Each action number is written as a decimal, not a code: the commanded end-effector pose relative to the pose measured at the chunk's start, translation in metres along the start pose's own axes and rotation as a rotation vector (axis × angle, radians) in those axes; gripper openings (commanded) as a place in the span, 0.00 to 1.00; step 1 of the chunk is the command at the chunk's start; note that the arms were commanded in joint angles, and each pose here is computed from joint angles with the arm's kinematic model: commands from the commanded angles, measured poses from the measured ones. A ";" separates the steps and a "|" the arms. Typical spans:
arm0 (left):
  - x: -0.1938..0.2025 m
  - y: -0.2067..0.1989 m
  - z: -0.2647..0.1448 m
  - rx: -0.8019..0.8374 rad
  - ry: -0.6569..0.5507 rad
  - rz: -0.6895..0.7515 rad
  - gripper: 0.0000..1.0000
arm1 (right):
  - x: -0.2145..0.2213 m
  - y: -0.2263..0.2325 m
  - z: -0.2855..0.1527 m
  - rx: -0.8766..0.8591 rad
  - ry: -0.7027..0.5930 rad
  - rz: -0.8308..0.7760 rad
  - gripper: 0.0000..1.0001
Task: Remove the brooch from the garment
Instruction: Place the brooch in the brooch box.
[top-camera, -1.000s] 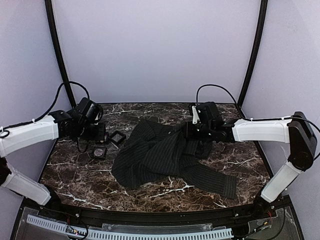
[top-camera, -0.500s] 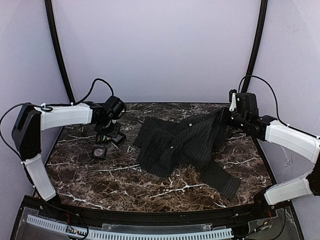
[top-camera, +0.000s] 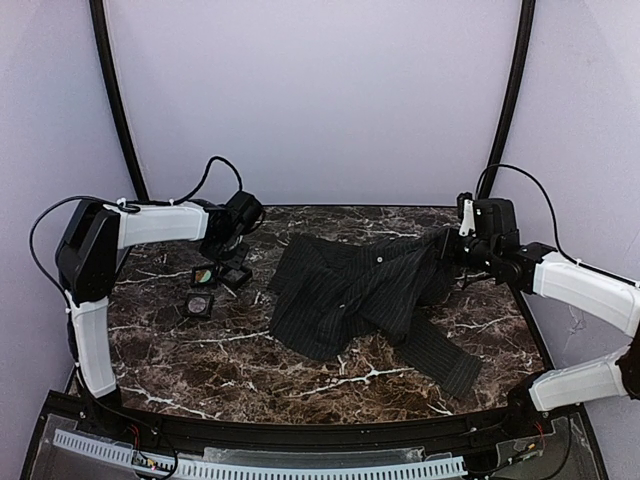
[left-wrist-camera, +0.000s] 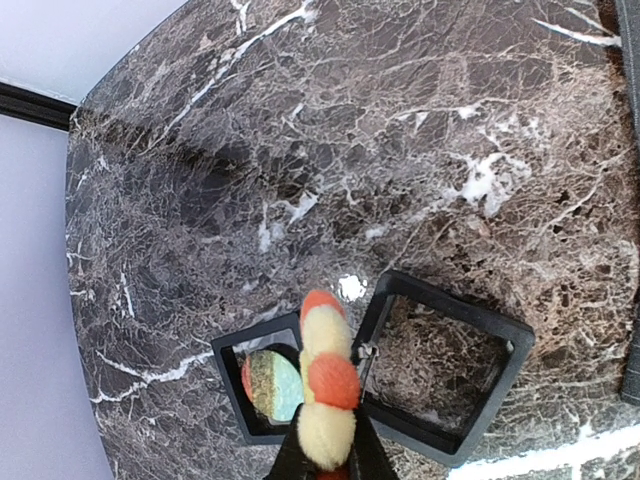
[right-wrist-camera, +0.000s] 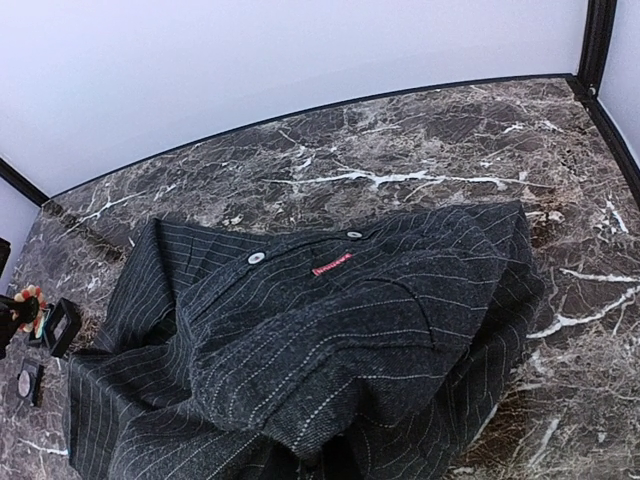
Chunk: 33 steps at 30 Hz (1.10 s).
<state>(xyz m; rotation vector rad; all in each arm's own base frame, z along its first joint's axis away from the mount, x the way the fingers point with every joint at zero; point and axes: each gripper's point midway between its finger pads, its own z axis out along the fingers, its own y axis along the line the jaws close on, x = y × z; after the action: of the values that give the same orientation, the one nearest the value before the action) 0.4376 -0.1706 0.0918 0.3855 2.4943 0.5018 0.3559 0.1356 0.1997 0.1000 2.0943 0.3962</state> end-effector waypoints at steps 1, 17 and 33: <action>-0.008 0.007 0.000 -0.026 -0.002 0.021 0.02 | -0.001 0.003 -0.004 -0.028 -0.016 0.009 0.00; 0.008 -0.010 0.020 0.007 0.077 0.066 0.06 | 0.008 0.004 -0.003 -0.048 0.002 0.019 0.00; 0.006 -0.029 0.009 0.141 0.108 0.033 0.27 | 0.009 0.003 -0.004 -0.050 0.004 0.027 0.00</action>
<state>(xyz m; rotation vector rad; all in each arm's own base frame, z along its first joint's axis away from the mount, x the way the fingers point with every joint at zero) 0.4372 -0.1828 0.0663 0.4758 2.5970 0.4632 0.3472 0.1392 0.1894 0.0908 2.1165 0.4403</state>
